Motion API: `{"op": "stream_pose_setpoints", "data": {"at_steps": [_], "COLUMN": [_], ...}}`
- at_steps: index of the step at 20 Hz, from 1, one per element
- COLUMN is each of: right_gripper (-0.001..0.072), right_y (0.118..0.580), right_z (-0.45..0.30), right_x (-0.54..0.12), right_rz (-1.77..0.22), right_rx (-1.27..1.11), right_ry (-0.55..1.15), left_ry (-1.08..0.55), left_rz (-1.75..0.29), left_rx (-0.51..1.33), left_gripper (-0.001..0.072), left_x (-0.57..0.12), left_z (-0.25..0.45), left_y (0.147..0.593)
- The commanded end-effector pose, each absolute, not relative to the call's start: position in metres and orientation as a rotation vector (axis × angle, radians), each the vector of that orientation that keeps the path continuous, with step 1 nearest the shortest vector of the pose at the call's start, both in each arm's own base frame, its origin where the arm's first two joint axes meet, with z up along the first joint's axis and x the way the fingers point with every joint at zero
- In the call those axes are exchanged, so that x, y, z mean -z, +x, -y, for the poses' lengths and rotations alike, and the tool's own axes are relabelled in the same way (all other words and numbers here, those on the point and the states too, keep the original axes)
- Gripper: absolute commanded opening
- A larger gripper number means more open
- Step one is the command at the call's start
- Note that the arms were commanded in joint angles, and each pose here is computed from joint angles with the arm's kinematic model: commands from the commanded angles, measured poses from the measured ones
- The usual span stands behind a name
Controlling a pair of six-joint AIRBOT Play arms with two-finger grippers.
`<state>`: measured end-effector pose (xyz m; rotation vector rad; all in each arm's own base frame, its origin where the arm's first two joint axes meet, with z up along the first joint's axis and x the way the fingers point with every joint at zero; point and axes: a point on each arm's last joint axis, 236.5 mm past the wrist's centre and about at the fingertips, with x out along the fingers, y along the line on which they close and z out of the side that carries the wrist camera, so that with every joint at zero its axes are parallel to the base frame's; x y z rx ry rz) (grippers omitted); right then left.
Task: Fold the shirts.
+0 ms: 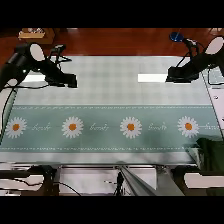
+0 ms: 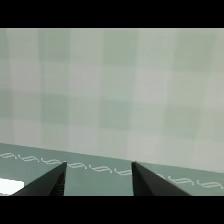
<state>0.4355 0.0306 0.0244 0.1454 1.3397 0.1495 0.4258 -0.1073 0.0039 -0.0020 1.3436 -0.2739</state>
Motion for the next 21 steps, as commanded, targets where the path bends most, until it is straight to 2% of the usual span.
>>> {"op": "stream_pose_setpoints", "data": {"at_steps": [1,21], "right_gripper": [0.0486,0.0486], "right_y": [0.427,0.427], "right_z": [-0.033,-0.033], "right_x": [-0.022,-0.022], "right_rz": [-1.379,-1.378], "right_rx": [-0.156,-0.156], "right_ry": [0.136,0.136], "left_ry": [-0.009,-0.008], "left_rz": [-1.308,-1.373], "left_rx": [0.258,0.253], "left_gripper": [0.067,0.0671], "left_x": [-0.011,0.015], "left_z": [0.109,0.109], "left_y": [0.431,0.429]}}
